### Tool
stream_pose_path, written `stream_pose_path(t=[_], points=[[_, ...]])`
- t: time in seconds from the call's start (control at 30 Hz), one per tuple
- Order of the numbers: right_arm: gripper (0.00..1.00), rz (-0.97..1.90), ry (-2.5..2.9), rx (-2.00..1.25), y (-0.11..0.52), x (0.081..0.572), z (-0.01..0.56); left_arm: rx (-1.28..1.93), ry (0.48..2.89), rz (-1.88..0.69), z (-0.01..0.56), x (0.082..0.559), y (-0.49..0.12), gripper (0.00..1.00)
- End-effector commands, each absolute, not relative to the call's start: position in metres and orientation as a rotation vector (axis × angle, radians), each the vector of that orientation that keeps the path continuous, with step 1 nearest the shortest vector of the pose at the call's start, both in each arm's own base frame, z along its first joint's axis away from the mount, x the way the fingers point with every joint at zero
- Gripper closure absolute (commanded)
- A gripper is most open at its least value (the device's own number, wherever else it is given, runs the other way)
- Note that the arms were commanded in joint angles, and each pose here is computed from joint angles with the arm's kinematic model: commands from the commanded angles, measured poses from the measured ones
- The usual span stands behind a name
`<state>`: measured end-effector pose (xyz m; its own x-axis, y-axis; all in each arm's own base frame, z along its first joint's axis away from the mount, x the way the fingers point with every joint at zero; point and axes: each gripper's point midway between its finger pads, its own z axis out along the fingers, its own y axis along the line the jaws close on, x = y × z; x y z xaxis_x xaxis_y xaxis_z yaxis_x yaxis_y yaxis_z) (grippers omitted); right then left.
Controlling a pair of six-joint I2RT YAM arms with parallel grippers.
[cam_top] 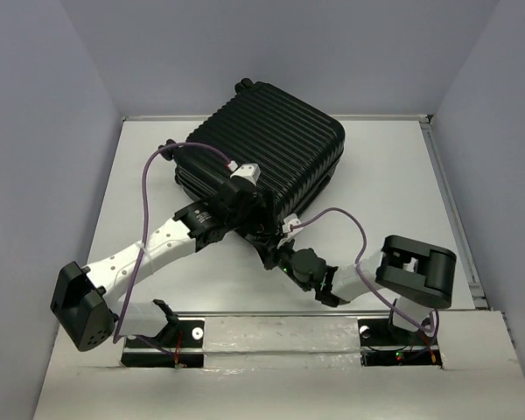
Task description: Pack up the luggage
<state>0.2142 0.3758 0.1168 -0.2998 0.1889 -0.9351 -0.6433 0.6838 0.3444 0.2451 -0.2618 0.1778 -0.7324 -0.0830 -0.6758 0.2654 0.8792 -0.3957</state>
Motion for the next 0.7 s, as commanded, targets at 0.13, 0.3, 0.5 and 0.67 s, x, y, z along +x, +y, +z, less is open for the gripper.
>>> stream_pose_path(t=[0.13, 0.3, 0.5, 0.67], points=[[0.93, 1.245, 1.438, -0.238, 0.417, 0.154, 0.174, 0.145, 1.797, -0.995, 0.347, 0.295, -0.332, 0.01], [0.93, 1.143, 1.613, -0.251, 0.393, 0.154, 0.139, -0.014, 1.789, -0.869, 0.354, 0.323, -0.257, 0.01], [0.93, 1.124, 1.653, -0.3, 0.394, 0.15, 0.128, -0.273, 1.817, -0.784, 0.338, 0.36, -0.133, 0.01], [0.93, 1.112, 1.666, -0.318, 0.393, 0.148, 0.126, -0.473, 1.8, -0.727, 0.315, 0.382, -0.057, 0.01]])
